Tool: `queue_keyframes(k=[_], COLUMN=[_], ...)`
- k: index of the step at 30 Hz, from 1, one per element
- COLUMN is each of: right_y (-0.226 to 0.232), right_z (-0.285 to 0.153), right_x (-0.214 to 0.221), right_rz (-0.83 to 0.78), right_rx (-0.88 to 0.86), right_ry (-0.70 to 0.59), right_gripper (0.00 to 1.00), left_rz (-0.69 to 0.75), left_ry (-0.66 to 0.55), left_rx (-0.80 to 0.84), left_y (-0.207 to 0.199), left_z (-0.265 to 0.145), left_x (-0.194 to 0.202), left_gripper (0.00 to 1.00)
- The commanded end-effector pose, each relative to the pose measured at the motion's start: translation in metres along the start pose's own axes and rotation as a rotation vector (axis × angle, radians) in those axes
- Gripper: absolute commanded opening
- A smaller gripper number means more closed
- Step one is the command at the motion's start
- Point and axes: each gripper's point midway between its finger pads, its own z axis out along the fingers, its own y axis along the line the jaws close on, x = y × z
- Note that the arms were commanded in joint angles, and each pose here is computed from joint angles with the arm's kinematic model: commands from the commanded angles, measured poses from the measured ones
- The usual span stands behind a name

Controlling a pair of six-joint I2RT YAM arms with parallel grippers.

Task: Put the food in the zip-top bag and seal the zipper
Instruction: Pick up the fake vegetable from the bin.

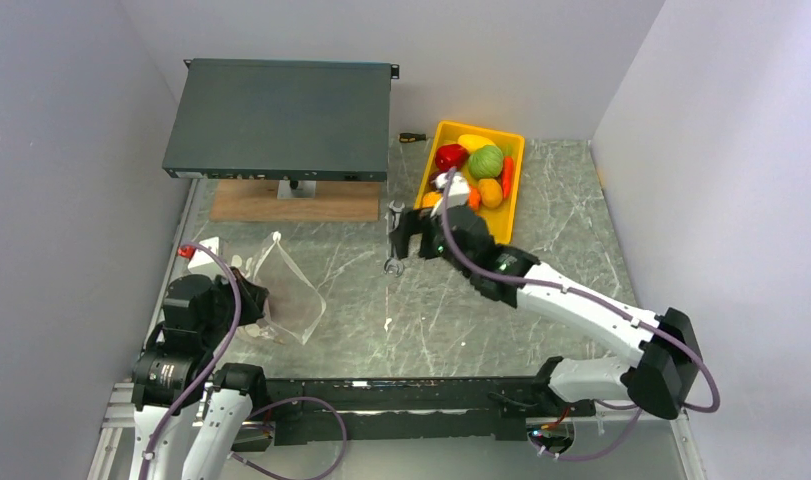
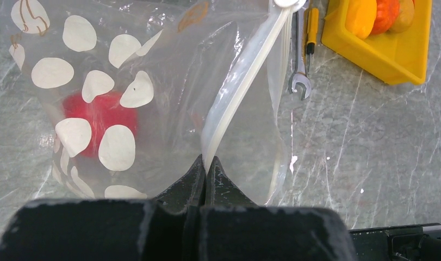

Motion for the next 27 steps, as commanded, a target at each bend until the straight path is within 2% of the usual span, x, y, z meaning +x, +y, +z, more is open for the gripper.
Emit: queue_keyframes(k=[1,5,9,16,21,27], right_y=[-0.081,-0.146,-0.182,-0.213,-0.235,-0.228], right_z=[0.001,0.011,0.036,0.103,0.130,0.146], right_x=[-0.011,-0.028,-0.034,-0.010,0.008,0.035], right_rz=[0.130,0.236,0.314,0.269,0.267,0.302], right_rx=[0.233,0.377,0.352,0.315,0.359,0.262], right_ry=[-0.001,-0.007,-0.004,0.178,0.239,0.268], right_gripper=[0.99,0.99,1.00,0.99,0.99,0.99], left_rz=[-0.004,-0.002,0.012,0.005,0.003,0.005], left_ry=[-0.065,-0.079,-0.066,-0.078,-0.098,-0.085], left_rx=[0.008,0.020,0.042,0.031,0.035,0.034], left_y=[-0.002,-0.004,-0.008,-0.006,-0.006,-0.006], left_z=[-0.006,-0.008,-0.007,-0.007,-0.009,-0.007], left_x=[-0.012,-0.014,-0.012,-0.014,-0.016,-0.015], left_gripper=[0.00,0.00,0.00,0.00,0.00,0.00])
